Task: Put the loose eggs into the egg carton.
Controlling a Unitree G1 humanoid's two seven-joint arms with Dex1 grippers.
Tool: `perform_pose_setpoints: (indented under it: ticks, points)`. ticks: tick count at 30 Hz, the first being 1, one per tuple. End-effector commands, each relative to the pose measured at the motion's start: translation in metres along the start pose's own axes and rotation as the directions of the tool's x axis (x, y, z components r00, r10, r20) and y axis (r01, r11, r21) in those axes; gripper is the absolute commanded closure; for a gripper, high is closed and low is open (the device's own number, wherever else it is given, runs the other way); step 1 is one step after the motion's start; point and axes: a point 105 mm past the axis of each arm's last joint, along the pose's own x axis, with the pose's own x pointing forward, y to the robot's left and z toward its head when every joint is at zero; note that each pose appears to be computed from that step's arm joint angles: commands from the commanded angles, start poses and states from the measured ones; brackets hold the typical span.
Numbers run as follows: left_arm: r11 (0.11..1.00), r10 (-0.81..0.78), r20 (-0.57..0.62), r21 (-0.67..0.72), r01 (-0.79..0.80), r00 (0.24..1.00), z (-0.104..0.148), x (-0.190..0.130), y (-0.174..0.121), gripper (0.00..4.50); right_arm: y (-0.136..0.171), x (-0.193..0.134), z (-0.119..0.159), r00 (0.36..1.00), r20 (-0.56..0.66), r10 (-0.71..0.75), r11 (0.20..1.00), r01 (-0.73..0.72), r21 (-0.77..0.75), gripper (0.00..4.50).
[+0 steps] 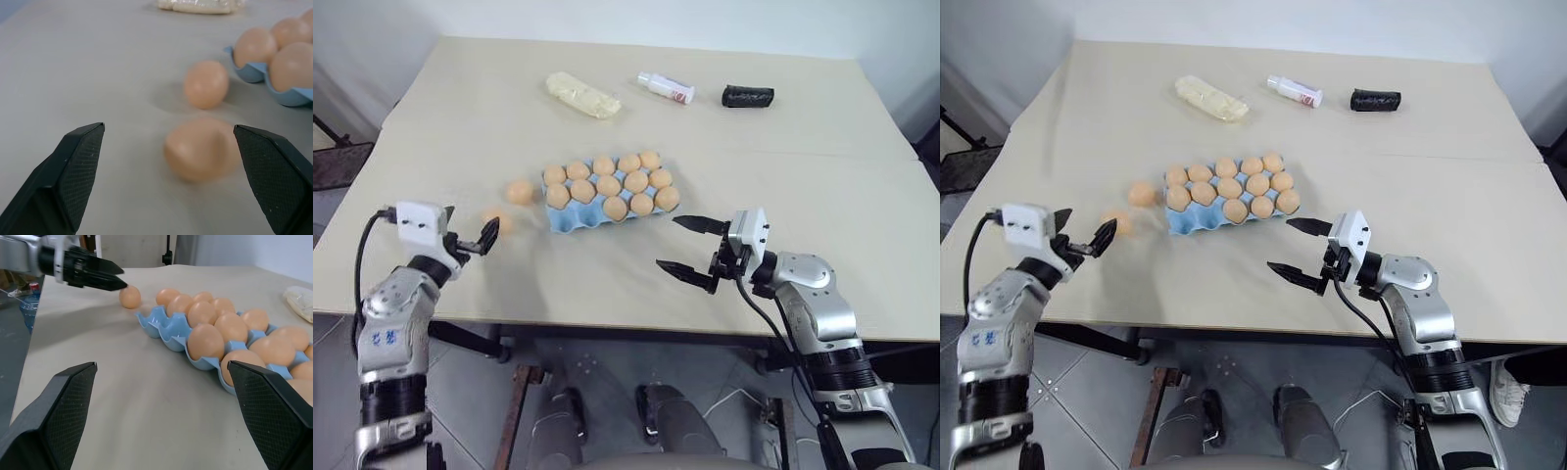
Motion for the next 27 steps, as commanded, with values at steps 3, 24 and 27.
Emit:
perform_pose_setpoints:
  ticks: [3, 24, 27]
  points:
    - [0.996, -0.086, -0.06, 0.028, 0.088, 0.994, -0.005, 0.016, -0.012, 0.0, -0.003, 0.006, 0.018, 0.999, 0.044, 0.0, 0.998, 0.003, -0.061, 0.03]
    - [0.928, -0.37, 0.177, 0.118, 0.354, 0.912, 0.029, 0.008, -0.06, 3.73, -0.002, 0.006, 0.014, 0.998, 0.05, -0.048, 0.997, 0.051, -0.052, 0.0]
    - [0.857, -0.51, 0.204, 0.194, 0.477, 0.835, 0.044, 0.011, -0.091, 3.73, -0.004, 0.004, 0.013, 0.997, 0.04, -0.062, 0.996, 0.064, -0.055, 0.0]
